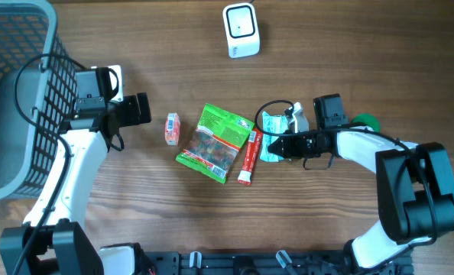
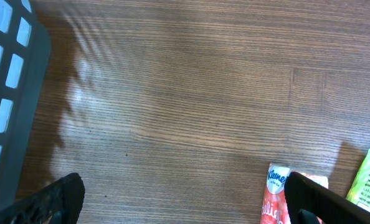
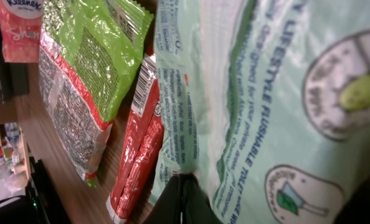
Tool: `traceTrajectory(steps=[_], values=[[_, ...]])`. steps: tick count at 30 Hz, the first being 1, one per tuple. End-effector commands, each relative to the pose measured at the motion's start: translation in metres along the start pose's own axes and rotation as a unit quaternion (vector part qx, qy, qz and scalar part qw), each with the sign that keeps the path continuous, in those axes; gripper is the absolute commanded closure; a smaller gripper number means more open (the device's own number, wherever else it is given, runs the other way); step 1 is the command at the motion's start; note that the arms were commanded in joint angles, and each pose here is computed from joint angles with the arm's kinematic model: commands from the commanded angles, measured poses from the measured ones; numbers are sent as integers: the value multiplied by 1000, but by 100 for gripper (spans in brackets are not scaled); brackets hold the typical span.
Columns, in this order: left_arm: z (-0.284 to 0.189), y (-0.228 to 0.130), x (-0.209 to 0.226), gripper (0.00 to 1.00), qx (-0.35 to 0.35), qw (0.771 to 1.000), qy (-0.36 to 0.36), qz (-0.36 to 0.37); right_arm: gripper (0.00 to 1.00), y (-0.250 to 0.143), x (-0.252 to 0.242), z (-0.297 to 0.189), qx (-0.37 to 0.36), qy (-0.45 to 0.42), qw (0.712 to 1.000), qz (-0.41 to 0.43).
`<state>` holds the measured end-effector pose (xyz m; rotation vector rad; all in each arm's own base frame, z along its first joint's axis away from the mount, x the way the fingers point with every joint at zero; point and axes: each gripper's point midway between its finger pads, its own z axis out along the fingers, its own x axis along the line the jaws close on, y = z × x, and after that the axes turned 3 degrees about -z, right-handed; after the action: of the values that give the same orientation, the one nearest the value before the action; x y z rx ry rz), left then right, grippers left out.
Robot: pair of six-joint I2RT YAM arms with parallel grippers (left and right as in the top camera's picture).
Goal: Scan the item barcode
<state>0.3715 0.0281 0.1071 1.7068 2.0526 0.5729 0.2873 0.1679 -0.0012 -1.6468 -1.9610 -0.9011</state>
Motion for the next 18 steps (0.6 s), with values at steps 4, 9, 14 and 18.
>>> traceTrajectory(steps=[4, 9, 14, 18], values=[[-7, 10, 2, 0, -16, 1000, 3, 0, 68, -29, -44, 9, 41, -96, 993, 52], [-7, 10, 2, 0, -16, 1000, 3, 0, 80, -31, -44, 9, 44, -97, 993, 53], [-7, 10, 2, 0, -16, 1000, 3, 0, 25, -34, -45, 9, 48, -97, 992, 58], [-7, 10, 2, 0, -17, 1000, 3, 0, 10, -38, -45, 9, 51, -97, 992, 62]])
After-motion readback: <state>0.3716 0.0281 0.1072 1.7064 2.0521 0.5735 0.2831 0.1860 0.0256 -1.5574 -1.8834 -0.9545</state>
